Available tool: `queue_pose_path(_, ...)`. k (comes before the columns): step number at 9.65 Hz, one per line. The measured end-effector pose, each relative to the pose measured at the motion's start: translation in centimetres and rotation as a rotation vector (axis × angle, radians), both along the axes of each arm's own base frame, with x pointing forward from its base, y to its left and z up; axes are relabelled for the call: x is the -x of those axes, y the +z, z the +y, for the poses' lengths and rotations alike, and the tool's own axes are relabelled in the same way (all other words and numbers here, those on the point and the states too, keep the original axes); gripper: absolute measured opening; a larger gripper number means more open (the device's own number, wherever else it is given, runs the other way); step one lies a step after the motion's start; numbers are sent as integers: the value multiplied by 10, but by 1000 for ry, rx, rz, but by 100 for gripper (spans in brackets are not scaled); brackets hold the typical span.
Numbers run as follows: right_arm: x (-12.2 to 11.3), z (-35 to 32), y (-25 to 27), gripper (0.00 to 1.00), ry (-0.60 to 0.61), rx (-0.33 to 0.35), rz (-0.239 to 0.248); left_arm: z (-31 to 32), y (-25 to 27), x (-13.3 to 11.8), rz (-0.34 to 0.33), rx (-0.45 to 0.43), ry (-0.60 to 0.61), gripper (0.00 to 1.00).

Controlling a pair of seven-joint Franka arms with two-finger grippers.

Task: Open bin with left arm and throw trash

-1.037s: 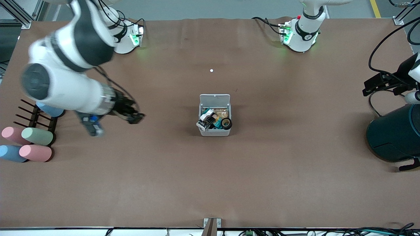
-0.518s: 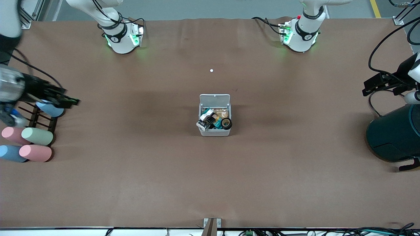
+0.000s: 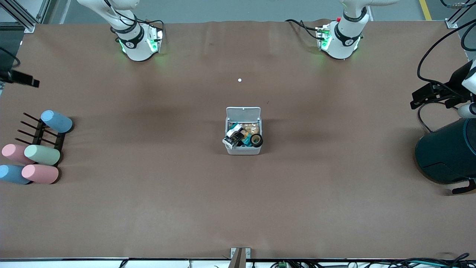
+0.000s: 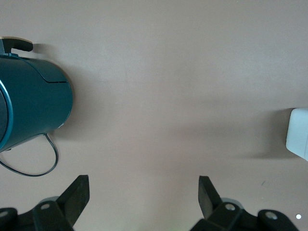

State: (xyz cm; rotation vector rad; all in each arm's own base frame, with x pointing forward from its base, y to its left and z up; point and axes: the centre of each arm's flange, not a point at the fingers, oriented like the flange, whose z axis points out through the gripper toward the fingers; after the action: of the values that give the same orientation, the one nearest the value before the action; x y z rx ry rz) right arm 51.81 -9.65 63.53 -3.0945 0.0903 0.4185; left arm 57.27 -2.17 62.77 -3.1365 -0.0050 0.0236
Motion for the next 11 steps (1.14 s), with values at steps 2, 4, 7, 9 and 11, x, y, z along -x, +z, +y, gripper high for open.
queue_pose_path(2,1,11,12,100,64,5,-38,1,0,0,0,0,2,100)
queue_pose_path(4,-7,40,20,100,121,12,-70,2,0,0,0,0,3,100)
queue_pose_path(7,-13,51,16,100,143,16,-91,1,0,0,0,0,1,100)
queue_pose_path(9,-16,49,16,100,114,25,-113,-2,0,0,0,0,-3,100)
queue_pose_path(11,-18,51,17,100,95,14,-128,-2,0,0,0,0,-4,100)
